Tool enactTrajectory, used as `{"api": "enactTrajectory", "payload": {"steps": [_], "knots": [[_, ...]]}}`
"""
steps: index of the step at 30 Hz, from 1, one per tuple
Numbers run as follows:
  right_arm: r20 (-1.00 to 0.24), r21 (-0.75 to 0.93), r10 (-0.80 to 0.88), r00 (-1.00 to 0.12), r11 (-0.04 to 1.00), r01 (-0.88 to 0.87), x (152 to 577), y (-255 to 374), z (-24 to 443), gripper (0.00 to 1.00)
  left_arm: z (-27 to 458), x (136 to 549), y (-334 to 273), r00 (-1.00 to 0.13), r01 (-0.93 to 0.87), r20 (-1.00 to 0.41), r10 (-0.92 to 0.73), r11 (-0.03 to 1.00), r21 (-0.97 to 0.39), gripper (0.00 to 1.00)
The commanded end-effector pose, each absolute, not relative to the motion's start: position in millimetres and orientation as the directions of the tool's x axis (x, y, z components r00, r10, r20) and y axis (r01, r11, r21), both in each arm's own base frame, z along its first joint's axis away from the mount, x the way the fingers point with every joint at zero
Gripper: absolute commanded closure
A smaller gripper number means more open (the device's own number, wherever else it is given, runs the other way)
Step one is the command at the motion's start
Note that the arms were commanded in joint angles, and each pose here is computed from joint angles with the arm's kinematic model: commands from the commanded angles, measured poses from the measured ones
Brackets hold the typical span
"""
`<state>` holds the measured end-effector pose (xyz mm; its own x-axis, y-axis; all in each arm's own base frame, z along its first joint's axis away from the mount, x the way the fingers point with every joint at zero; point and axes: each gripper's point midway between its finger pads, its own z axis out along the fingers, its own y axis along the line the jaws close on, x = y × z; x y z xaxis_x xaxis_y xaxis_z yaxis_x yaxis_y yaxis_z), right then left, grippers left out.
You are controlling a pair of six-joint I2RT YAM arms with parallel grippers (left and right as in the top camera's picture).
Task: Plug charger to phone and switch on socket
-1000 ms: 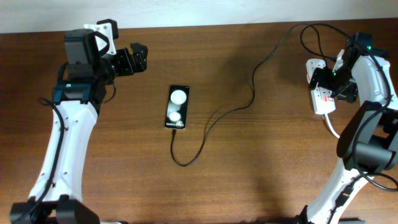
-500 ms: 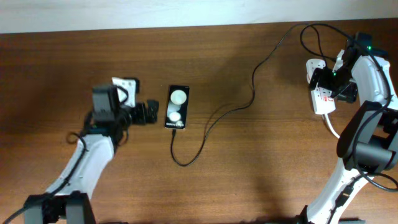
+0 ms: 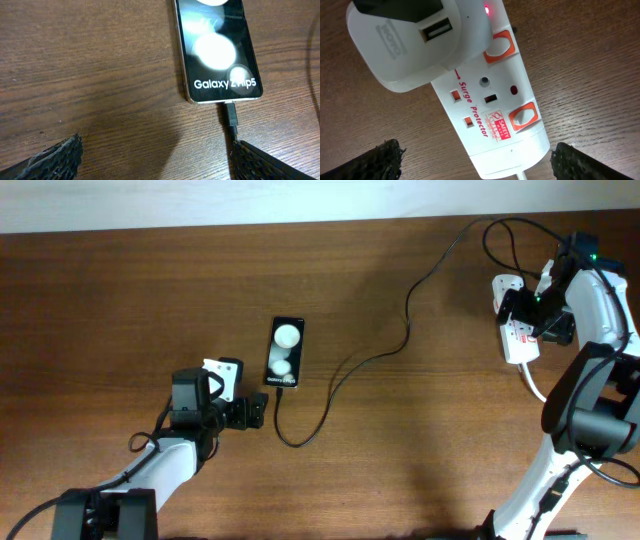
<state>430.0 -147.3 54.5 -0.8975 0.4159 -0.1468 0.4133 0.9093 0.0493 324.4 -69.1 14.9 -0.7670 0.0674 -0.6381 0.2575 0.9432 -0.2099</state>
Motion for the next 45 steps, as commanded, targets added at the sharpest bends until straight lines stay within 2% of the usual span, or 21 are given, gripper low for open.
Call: {"api": "enactTrajectory", "payload": {"steps": [1,5,12,18,23,29,38,43,45], "knots": [[-0.169,0.055,0.405,-0.898,0.914,0.402,431,-145,65,0.01,18,320,-69,-0.762,0.276,-0.641,0.093,0.942,-0.192,0.01],[-0.169,0.055,0.405,-0.898,0.914,0.402,431,-145,65,0.01,23,307,-68,-0.729,0.340,-0.663,0.172,0.931,-0.133,0.01],[-0.169,0.055,0.405,-0.898,0.914,0.402,431,-145,65,0.01,3,265,-43,-0.754,0.255,-0.650,0.099,0.955,-0.150,0.01],[-0.169,0.055,0.405,-0.898,0.914,0.402,431,-145,65,0.01,3,256,-46,-0.715,0.269,-0.692,0.099,0.953,-0.142,0.01],[-0.169,0.055,0.405,-0.898,0.914,0.402,431,-145,65,0.01,10,240,-46,-0.622,0.284,-0.776,0.102,0.953,-0.102,0.01],[-0.169,0.055,0.405,-0.898,0.914,0.402,431,-145,65,0.01,22,229,-39,-0.608,0.254,-0.787,0.104,0.965,-0.068,0.01],[-0.169,0.055,0.405,-0.898,0.914,0.402,431,-145,65,0.01,102,247,-35,-0.290,0.245,-0.950,0.118,0.968,0.046,0.01],[-0.169,0.055,0.405,-0.898,0.914,0.402,431,-145,65,0.01,163,242,-35,-0.026,0.219,-0.992,0.126,0.969,0.117,0.01],[-0.169,0.055,0.405,-0.898,0.914,0.402,431,-145,65,0.01,160,243,-31,-0.042,0.197,-0.991,0.126,0.974,0.115,0.01]]}}
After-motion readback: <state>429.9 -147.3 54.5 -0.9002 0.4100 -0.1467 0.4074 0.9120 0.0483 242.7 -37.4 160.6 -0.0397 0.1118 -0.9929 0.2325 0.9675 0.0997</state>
